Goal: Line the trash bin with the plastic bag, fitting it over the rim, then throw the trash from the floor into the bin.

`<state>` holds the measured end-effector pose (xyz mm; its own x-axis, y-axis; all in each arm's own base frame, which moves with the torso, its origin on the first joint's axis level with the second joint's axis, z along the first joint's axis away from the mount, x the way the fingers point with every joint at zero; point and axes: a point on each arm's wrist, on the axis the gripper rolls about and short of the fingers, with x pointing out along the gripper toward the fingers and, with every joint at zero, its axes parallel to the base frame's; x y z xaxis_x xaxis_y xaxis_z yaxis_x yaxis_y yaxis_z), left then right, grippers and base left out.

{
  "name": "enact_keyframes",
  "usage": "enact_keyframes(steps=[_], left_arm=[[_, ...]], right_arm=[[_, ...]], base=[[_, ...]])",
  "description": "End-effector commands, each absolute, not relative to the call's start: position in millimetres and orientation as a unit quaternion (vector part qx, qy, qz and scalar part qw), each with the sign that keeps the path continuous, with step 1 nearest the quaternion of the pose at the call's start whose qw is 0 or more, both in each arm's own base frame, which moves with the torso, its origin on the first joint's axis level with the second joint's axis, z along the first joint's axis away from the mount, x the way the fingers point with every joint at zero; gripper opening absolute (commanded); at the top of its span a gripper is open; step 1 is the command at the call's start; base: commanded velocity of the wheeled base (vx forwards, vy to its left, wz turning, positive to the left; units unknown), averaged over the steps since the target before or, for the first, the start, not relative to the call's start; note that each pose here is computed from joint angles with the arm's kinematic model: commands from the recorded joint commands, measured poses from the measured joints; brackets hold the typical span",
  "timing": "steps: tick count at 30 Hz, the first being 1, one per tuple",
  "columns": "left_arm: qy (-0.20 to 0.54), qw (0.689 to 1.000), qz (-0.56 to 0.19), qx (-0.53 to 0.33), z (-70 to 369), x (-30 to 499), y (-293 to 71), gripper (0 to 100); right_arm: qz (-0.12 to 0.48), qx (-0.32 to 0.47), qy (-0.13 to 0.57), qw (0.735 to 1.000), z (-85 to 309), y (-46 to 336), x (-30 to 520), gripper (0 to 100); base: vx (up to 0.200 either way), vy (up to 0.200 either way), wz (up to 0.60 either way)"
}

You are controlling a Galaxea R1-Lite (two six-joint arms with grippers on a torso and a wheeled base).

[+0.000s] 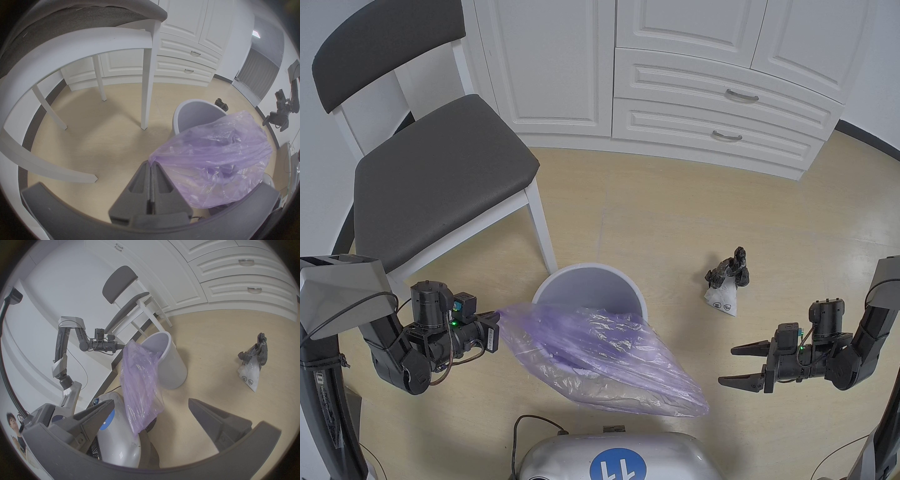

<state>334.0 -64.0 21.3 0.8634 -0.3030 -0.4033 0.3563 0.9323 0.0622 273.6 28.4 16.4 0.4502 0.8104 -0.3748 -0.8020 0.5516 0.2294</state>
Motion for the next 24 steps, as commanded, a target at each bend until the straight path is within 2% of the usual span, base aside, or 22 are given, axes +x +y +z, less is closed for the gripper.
enact_keyframes(steps=[1,2,3,4,6,10,11,14,15,24], left_arm=[[0.191,0.964,-0.173,0.066,23,335,-66,0],[0.185,0.965,-0.174,0.063,26,335,-67,0],[0.158,0.970,-0.179,0.039,38,334,-74,0],[0.155,0.971,-0.181,0.032,40,334,-76,0],[0.153,0.971,-0.184,0.022,43,333,-80,0],[0.153,0.971,-0.185,0.018,44,333,-81,0],[0.150,0.970,-0.190,0.001,47,334,-87,0],[0.153,0.969,-0.191,-0.019,48,336,-91,0],[0.157,0.969,-0.191,-0.020,47,336,-91,100],[0.170,0.962,-0.212,-0.019,50,329,-76,100]], right_arm=[[0.474,0.003,0.216,0.854,22,31,275,100],[0.467,-0.004,0.206,0.860,30,33,275,100],[0.388,-0.005,0.211,0.897,58,64,270,100],[0.368,0.002,0.212,0.905,63,72,270,100],[0.339,0.013,0.208,0.917,71,87,269,100],[0.331,0.018,0.207,0.921,73,93,269,100],[0.288,0.031,0.201,0.936,80,122,266,100],[0.240,0.012,0.193,0.951,80,149,263,100],[0.231,0.006,0.191,0.954,78,155,261,100],[0.248,-0.031,0.171,0.953,87,172,236,100]], base=[[0.000,0.000,0.00],[0.000,0.000,0.00],[0.000,0.000,0.00],[0.000,0.000,0.00],[0.000,0.000,0.00],[0.000,0.000,0.00],[0.000,0.000,0.00],[0.000,0.000,0.00],[0.000,0.000,0.00],[0.000,0.000,0.00]])
